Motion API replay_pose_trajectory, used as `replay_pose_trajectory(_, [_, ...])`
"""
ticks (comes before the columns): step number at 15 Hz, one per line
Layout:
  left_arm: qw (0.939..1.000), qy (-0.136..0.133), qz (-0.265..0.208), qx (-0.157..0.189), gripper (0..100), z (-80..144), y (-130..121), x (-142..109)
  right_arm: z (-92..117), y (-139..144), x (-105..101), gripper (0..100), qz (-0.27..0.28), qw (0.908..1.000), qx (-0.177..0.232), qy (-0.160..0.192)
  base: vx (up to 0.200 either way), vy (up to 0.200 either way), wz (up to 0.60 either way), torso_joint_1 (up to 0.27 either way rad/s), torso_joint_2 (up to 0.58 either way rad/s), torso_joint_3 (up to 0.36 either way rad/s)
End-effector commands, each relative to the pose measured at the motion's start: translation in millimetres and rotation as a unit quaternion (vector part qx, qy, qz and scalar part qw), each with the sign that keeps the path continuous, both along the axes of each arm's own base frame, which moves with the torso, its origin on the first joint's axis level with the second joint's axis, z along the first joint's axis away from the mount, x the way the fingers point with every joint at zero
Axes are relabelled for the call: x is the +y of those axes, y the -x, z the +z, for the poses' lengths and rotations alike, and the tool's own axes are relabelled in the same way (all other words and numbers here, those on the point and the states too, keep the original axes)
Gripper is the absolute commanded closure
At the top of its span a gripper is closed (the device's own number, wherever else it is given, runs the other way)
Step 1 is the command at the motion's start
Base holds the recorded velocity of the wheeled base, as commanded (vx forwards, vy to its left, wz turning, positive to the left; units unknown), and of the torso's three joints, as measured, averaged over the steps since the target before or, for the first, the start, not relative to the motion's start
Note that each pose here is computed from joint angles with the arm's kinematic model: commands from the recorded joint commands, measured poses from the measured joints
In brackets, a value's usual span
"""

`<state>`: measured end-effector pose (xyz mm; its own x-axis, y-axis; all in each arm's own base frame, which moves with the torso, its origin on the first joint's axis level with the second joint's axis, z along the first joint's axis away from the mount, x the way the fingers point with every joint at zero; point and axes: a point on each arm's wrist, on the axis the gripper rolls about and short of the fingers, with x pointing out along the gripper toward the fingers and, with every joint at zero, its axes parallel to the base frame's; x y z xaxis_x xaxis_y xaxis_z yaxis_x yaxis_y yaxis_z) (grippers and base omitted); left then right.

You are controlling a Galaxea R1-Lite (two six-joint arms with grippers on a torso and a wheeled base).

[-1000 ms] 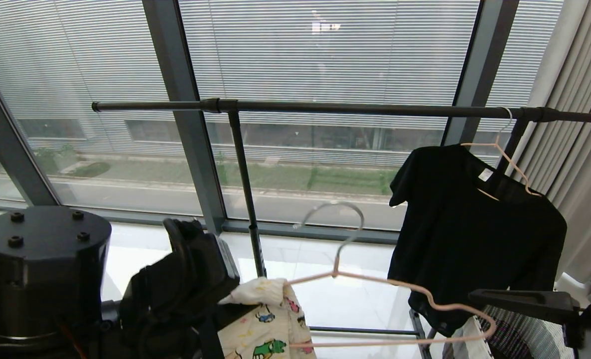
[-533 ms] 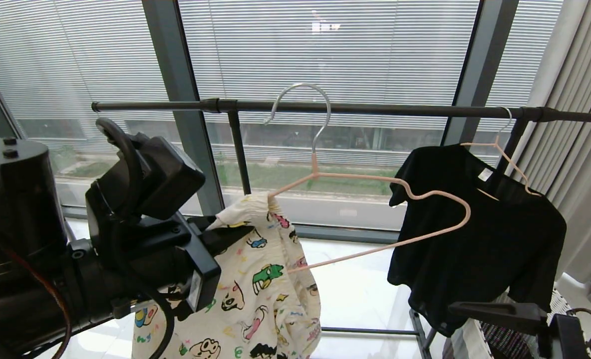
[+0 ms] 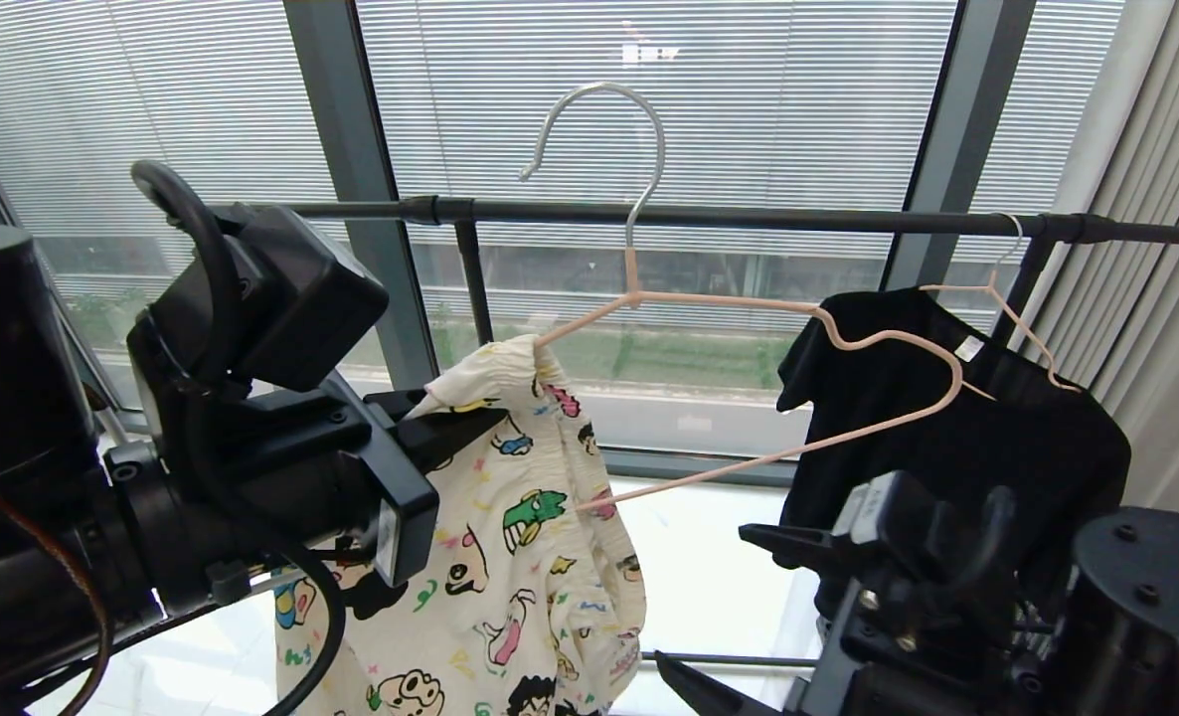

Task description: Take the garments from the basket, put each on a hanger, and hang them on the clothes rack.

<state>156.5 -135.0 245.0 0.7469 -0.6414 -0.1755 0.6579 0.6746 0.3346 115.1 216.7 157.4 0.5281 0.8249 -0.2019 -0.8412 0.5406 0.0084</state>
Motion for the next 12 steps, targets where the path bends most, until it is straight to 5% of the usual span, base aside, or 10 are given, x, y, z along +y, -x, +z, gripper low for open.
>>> replay_pose_trajectory(1, [1.0000, 0.001, -0.006, -0.001, 100, 1, 2, -1, -21, -17, 26, 0, -0.018, 0.9993, 0.017, 0.030, 0.000, 0.000, 0.00, 0.000, 0.00, 0.000])
replay_pose_trajectory(10, [0.9998, 0.004, -0.017, 0.000, 100, 1, 7, -5, -42, -37, 27, 0, -0.103, 0.9922, 0.017, 0.069, 0.000, 0.000, 0.00, 0.000, 0.00, 0.000])
replay_pose_trajectory(12, [1.0000, 0.001, 0.009, 0.000, 100, -1, 5, -3, -49, -45, 13, 0, -0.152, 0.9840, 0.014, 0.091, 0.000, 0.000, 0.00, 0.000, 0.00, 0.000])
